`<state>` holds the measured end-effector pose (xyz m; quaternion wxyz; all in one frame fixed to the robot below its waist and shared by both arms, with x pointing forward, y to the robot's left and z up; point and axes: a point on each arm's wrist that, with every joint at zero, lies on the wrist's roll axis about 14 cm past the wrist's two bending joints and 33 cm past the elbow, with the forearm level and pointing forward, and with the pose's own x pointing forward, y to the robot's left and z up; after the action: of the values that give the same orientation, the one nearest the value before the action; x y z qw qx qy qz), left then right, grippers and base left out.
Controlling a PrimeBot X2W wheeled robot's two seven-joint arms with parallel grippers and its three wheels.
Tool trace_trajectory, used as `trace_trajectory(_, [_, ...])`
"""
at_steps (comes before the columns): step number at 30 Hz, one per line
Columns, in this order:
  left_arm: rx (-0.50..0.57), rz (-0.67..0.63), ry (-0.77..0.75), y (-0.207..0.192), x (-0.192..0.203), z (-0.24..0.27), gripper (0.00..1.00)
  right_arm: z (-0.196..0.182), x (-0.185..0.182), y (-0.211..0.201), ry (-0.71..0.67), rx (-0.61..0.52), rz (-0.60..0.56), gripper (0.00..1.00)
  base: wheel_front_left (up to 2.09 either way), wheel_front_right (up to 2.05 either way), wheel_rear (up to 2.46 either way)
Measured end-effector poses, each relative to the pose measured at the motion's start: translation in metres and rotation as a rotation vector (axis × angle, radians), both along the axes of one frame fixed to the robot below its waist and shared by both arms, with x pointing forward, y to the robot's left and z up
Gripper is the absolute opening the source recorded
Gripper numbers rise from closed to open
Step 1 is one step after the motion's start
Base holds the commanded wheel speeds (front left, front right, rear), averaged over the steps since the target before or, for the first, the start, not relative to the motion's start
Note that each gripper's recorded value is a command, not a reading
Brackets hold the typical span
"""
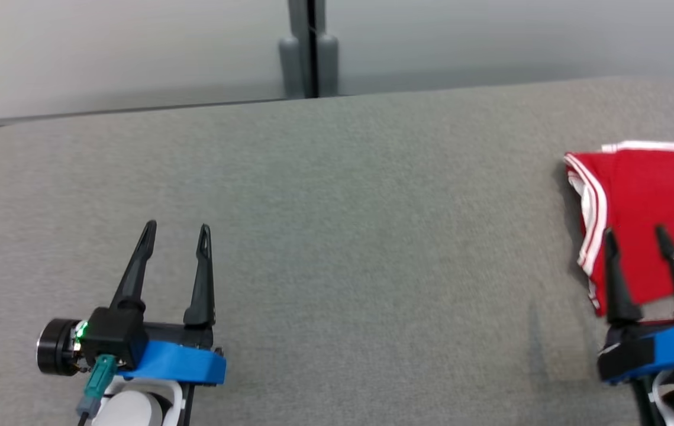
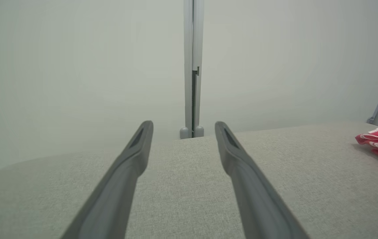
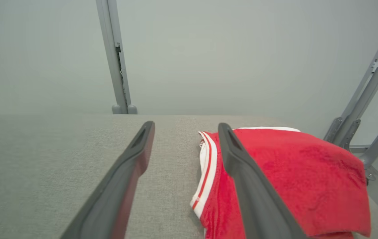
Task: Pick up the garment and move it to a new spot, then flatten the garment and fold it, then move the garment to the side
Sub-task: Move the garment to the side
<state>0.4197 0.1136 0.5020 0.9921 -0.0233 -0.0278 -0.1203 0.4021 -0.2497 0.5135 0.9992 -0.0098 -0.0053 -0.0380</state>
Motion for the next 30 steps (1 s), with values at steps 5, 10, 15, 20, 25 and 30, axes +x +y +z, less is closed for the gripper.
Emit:
trace_trajectory(5, [-0.001,0.102,-0.039,0.033,-0.015,0.017,1.00,0.002,-0.003,0.044,-0.016,0.077,0.100,1.00,0.00,0.00,0.00])
trace_trajectory(10, [0.000,0.183,-0.045,0.064,-0.030,0.020,1.00,0.006,-0.005,0.068,-0.020,0.104,0.160,1.00,0.00,0.00,0.00])
trace_trajectory(15, [0.002,0.205,0.001,0.077,-0.050,0.006,1.00,0.009,-0.017,0.073,-0.015,0.107,0.171,1.00,0.00,0.00,0.00])
trace_trajectory(20, [0.002,0.188,0.041,0.075,-0.066,-0.008,1.00,0.007,-0.035,0.070,0.002,0.108,0.162,1.00,0.00,0.00,0.00])
trace_trajectory(25, [0.002,0.158,0.068,0.069,-0.077,-0.017,1.00,0.007,-0.052,0.065,0.006,0.111,0.143,1.00,0.00,0.00,0.00])
trace_trajectory(30, [0.007,0.143,0.080,0.066,-0.081,-0.021,1.00,0.008,-0.062,0.059,0.005,0.113,0.124,1.00,0.00,0.00,0.00])
